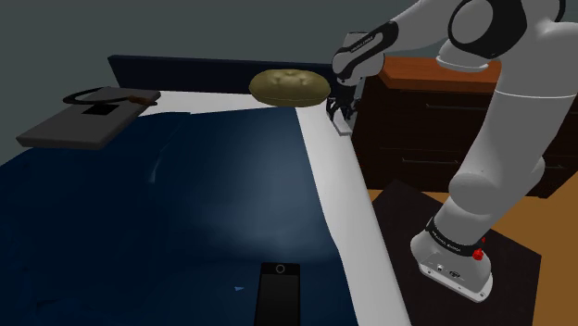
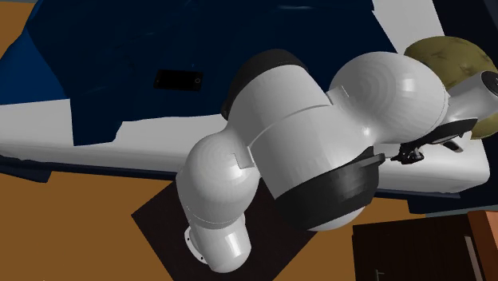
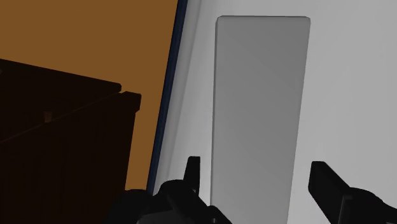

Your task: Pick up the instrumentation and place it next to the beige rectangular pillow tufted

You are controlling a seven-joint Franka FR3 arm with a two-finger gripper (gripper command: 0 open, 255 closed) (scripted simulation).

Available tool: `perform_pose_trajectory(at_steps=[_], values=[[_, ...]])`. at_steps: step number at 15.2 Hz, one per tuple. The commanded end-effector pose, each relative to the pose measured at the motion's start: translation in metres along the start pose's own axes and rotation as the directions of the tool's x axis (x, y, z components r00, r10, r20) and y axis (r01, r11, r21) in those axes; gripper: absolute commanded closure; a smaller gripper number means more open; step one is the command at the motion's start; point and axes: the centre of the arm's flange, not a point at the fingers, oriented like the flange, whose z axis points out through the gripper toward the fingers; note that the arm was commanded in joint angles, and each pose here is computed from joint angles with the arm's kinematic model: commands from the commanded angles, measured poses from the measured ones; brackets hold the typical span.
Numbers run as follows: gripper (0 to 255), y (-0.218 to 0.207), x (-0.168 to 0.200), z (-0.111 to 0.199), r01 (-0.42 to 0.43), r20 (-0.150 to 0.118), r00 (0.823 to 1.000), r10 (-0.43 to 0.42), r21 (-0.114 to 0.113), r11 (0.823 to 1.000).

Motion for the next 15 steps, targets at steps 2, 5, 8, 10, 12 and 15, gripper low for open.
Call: perform_pose_trajectory(at_steps=[2, 5, 8, 10, 12, 15], values=[[0, 0.000, 0.000, 0.000, 0.000, 0.000, 1.000, 0.000, 0.000, 1.000], [0, 0.000, 0.000, 0.000, 0.000, 0.000, 1.000, 0.000, 0.000, 1.000], [0, 0.000, 0.000, -0.040, 0.000, 0.000, 1.000, 0.000, 0.000, 1.000], [0, 0.000, 0.000, -0.050, 0.000, 0.000, 1.000, 0.000, 0.000, 1.000], [0, 0.000, 0.000, -0.050, 0.000, 0.000, 1.000, 0.000, 0.000, 1.000], [0, 0.000, 0.000, -0.050, 0.000, 0.000, 1.000, 0.000, 0.000, 1.000]])
